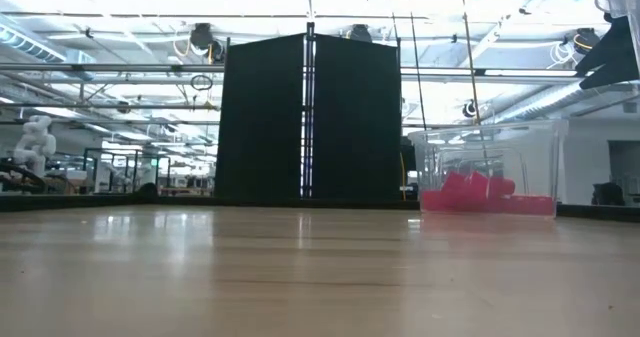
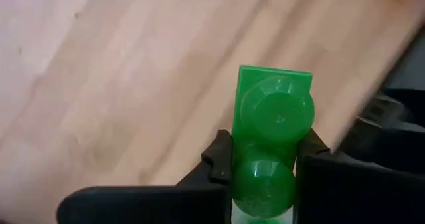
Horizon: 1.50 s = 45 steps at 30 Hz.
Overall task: Sort blocks
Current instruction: Put the green game piece into the bottom left transparent bin
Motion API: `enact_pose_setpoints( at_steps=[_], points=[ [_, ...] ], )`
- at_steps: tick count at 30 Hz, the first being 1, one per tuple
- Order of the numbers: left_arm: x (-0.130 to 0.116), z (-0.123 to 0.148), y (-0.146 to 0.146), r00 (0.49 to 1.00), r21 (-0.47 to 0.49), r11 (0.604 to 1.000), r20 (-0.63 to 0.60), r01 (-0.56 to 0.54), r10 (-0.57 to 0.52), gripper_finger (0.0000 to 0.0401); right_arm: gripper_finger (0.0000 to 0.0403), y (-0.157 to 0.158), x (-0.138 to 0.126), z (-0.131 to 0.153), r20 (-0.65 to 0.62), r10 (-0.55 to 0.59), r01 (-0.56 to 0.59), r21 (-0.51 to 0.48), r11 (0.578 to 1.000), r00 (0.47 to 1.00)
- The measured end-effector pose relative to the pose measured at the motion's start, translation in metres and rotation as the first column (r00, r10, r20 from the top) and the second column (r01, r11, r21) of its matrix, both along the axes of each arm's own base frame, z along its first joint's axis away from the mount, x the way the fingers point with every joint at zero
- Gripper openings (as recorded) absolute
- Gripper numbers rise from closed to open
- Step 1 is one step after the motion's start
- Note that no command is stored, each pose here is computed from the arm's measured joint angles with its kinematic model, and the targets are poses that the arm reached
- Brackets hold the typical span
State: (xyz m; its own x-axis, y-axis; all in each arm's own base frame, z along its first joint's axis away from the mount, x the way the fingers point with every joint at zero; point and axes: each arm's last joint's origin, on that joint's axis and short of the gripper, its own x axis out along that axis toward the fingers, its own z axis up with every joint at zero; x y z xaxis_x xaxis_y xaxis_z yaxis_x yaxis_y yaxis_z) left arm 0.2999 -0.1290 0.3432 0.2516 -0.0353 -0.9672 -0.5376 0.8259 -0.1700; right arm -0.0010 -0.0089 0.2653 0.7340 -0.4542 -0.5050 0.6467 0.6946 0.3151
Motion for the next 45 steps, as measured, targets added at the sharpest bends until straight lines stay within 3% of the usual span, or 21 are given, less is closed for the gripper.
enact_pose_setpoints(
  at_steps=[4, 9, 21, 29, 33, 40, 45],
  points=[
    [-0.023, 0.032, -0.024, 1.000, -0.042, 0.999, 0.014, -0.024, 0.024, 0.0014, 0.0208, 0.000, 0.000, 0.000, 0.000, 0.000, 0.000, 0.000, 1.000, 1.000],
    [-0.058, 0.044, -0.055, 0.999, -0.085, 0.995, -0.032, -0.046, 0.043, 0.0014, 0.0208, 0.000, 0.000, 0.000, 0.000, 0.000, 0.000, 0.000, 1.000, 1.000],
    [-0.120, 0.021, -0.117, 0.988, -0.053, 0.993, -0.107, 0.102, -0.107, 0.0014, 0.0208, -0.001, 0.000, 0.000, 0.016, -0.045, 0.045, 0.013, 0.999, 0.999],
    [-0.134, -0.003, -0.140, 0.971, -0.060, 0.974, -0.089, 0.217, -0.222, 0.0034, 0.0208, -0.001, 0.000, 0.000, 0.017, -0.043, 0.043, 0.017, 0.999, 0.999],
    [-0.135, -0.006, -0.136, 0.973, -0.017, 0.979, -0.106, 0.204, -0.204, 0.0055, 0.0208, -0.001, 0.000, 0.000, 0.014, -0.040, 0.040, 0.013, 0.999, 0.999],
    [-0.130, -0.005, -0.134, 0.987, 0.067, 0.985, 0.016, 0.157, -0.159, 0.0061, 0.0208, -0.001, 0.000, 0.001, 0.024, -0.041, 0.041, 0.013, 0.999, 0.999],
    [-0.119, -0.005, -0.127, 0.993, 0.083, 0.990, 0.024, 0.113, -0.115, 0.0062, 0.0208, -0.001, 0.000, 0.001, 0.027, -0.044, 0.044, 0.019, 0.999, 0.999]
  ],
)
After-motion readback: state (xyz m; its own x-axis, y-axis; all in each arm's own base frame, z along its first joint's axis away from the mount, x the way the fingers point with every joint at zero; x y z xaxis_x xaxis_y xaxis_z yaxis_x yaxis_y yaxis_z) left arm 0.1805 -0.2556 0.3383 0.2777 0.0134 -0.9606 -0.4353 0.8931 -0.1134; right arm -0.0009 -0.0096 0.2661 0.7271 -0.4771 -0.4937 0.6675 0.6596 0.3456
